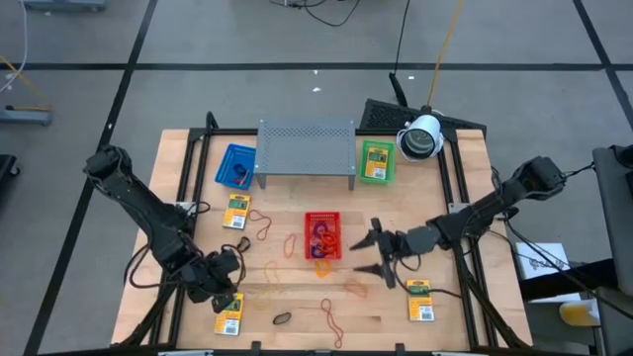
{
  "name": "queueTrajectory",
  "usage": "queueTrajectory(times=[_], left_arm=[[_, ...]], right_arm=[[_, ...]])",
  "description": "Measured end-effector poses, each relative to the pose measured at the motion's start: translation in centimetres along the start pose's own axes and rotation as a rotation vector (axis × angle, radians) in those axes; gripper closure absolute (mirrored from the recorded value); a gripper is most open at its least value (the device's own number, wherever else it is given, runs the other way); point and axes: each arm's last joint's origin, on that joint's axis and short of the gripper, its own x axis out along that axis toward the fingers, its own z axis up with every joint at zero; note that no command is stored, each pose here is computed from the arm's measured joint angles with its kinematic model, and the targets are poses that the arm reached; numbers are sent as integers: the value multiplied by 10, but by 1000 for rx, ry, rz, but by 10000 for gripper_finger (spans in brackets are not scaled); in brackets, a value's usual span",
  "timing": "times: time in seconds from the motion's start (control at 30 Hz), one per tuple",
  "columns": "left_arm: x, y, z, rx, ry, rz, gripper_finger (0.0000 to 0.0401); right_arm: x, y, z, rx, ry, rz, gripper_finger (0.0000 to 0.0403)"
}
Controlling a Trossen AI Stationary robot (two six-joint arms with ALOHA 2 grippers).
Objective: Pick & Place Office Desk Supplies
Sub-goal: Put the bottom left yellow crayon box into the green basket
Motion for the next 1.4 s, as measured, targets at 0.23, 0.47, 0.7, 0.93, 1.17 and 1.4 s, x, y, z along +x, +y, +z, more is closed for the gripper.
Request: queueTrajectory(times=[0.23, 0.47, 0.7, 0.93, 1.17, 1.4], left_arm=[[1, -15, -10, 179, 3, -137, 375], [5, -17, -16, 183, 7, -218, 375], [25, 10, -20, 108, 33, -225, 371], [42, 48, -18, 12, -22, -100, 300], [48, 64, -17, 33, -29, -49, 224], [48, 64, -21, 38, 82, -75, 206]], right_arm=[[6, 14, -13, 56, -50, 26, 144], [17, 21, -34, 38, -5, 53, 144], [23, 21, -45, 0, 14, 48, 144], [23, 20, -43, -56, 4, 45, 144], [28, 4, -36, -95, -31, -8, 144], [32, -16, -31, -90, -36, -50, 144]])
